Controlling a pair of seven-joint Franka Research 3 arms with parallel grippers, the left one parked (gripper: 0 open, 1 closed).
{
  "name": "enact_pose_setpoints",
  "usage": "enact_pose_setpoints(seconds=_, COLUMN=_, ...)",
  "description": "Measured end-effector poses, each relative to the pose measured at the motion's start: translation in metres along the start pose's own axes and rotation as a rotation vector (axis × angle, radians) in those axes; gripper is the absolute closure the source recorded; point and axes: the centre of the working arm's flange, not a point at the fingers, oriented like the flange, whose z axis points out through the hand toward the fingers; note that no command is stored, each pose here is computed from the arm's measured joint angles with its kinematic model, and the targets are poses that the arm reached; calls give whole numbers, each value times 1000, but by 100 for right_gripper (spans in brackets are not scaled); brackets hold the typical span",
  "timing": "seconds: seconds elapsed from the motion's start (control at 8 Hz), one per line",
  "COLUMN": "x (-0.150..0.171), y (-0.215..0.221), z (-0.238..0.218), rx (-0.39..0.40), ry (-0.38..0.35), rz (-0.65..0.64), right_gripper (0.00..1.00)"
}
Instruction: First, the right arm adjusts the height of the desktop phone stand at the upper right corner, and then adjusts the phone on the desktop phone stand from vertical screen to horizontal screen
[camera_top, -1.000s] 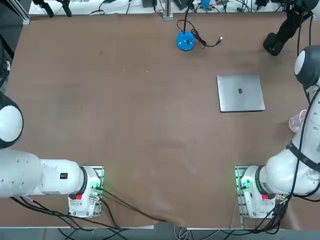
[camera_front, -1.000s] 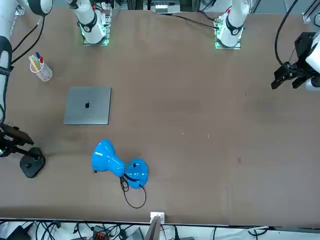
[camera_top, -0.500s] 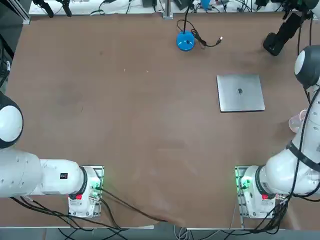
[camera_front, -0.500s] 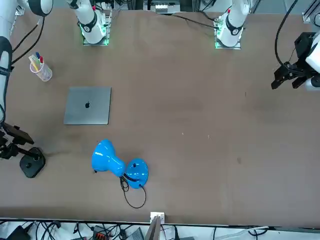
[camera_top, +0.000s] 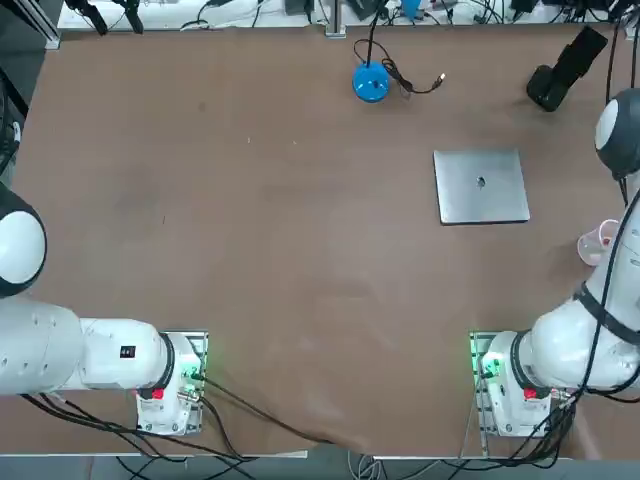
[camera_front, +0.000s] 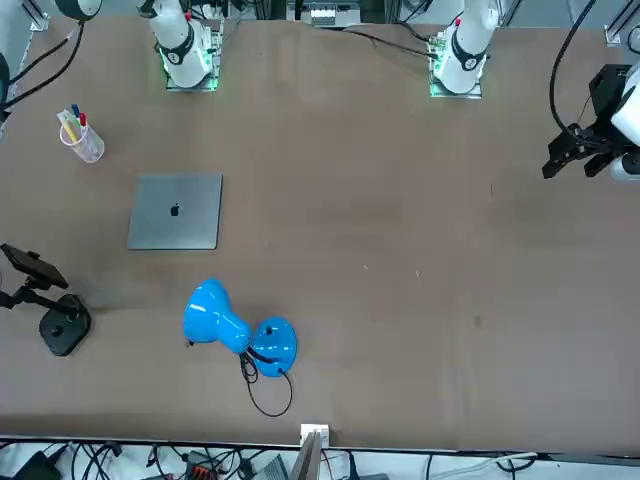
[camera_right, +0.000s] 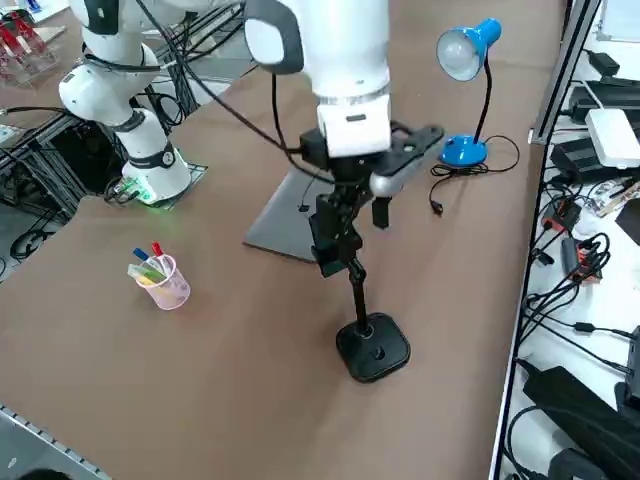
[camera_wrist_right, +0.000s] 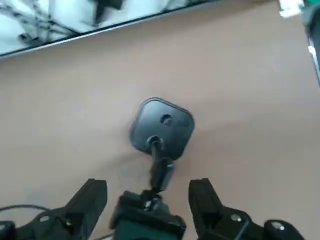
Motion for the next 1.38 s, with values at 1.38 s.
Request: enact_pose_setpoints(seconds=1.38, x=-35, y=-184, z=120, rx=-262, ry=-314, rz=-878, right_gripper=0)
